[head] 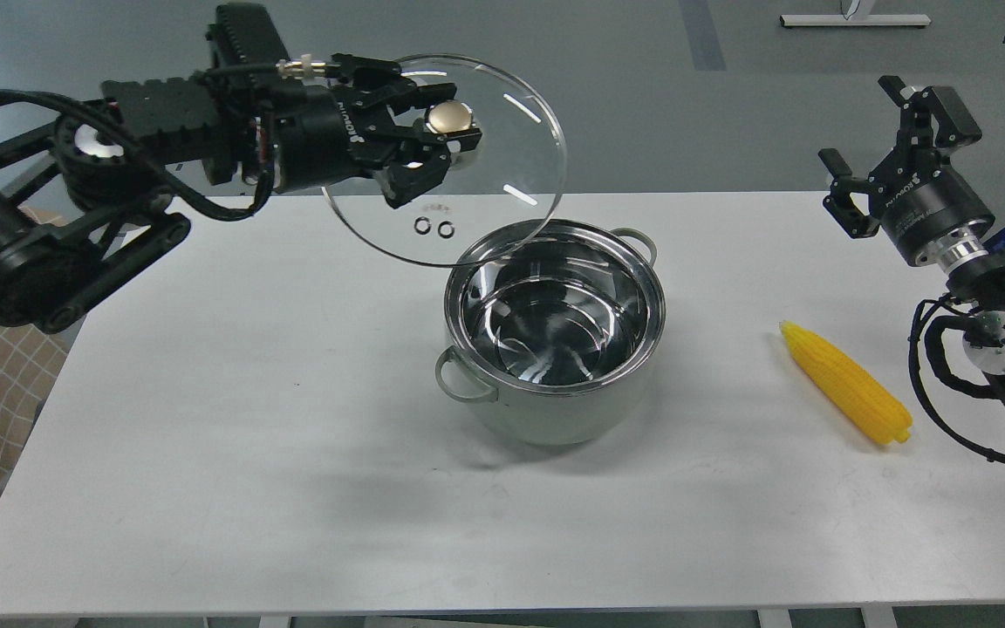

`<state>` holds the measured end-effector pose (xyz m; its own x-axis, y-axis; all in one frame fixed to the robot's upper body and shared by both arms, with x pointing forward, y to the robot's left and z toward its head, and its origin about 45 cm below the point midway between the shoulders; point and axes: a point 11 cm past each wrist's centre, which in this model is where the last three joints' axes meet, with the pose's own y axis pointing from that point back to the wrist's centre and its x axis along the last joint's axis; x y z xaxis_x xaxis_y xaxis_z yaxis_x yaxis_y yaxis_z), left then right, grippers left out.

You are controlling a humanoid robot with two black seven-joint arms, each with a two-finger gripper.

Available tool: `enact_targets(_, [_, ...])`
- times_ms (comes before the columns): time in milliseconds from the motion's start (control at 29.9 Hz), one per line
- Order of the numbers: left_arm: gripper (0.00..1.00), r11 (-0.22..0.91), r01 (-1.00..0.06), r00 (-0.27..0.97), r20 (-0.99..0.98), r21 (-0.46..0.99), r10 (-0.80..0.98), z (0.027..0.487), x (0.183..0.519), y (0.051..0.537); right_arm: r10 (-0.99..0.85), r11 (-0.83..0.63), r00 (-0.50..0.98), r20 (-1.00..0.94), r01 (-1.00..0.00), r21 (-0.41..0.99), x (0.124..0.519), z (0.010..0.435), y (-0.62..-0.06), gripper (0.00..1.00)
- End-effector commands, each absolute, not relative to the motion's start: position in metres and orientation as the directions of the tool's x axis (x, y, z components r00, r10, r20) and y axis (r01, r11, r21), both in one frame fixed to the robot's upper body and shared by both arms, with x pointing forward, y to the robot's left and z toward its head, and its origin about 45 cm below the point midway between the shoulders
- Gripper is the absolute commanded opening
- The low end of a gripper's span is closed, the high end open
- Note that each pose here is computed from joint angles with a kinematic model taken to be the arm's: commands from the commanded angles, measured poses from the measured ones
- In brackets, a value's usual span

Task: Open pot and put corn in
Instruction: 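Lower the glass lid onto the table beside the pot, left gripper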

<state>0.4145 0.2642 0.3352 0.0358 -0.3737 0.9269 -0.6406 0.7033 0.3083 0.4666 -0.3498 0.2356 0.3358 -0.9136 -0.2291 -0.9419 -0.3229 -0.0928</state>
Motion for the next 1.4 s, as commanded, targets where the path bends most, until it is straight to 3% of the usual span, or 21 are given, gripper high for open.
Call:
enact_targets(0, [0.00, 0.639, -0.701, 0.066, 0.921, 0.316, -0.383, 0.320, 0.398, 0.320, -0.912, -0.326, 0.338, -0.231, -0.941, -0.090, 0.466, 0.234, -0.349, 1.00])
enact_targets(435, [0.00, 0.514, -0.816, 0.157, 0.958, 0.262, -0.239, 0.218, 0.352, 0.404, -0.911, -0.326, 0.333, -0.243, -0.943, -0.072, 0.461, 0.223, -0.347, 1.00])
enact_targets(969, [0.06, 0.401, -0.867, 0.271, 0.955, 0.297, -0.123, 0.123, 0.312, 0.419, -0.911, -0.324, 0.330, -0.248, -0.944, -0.065, 0.459, 0.218, -0.347, 1.00])
enact_targets(1270, [0.19, 0.359, -0.872, 0.319, 0.943, 0.333, -0.098, 0.102, 0.302, 0.425, -0.911, -0.325, 0.330, -0.248, -0.944, -0.062, 0.459, 0.217, -0.347, 1.00])
enact_targets(1370, [0.37, 0.355, -0.874, 0.321, 0.943, 0.331, -0.091, 0.101, 0.303, 0.425, -0.911, -0.325, 0.330, -0.248, -0.944, -0.062, 0.459, 0.217, -0.347, 1.00])
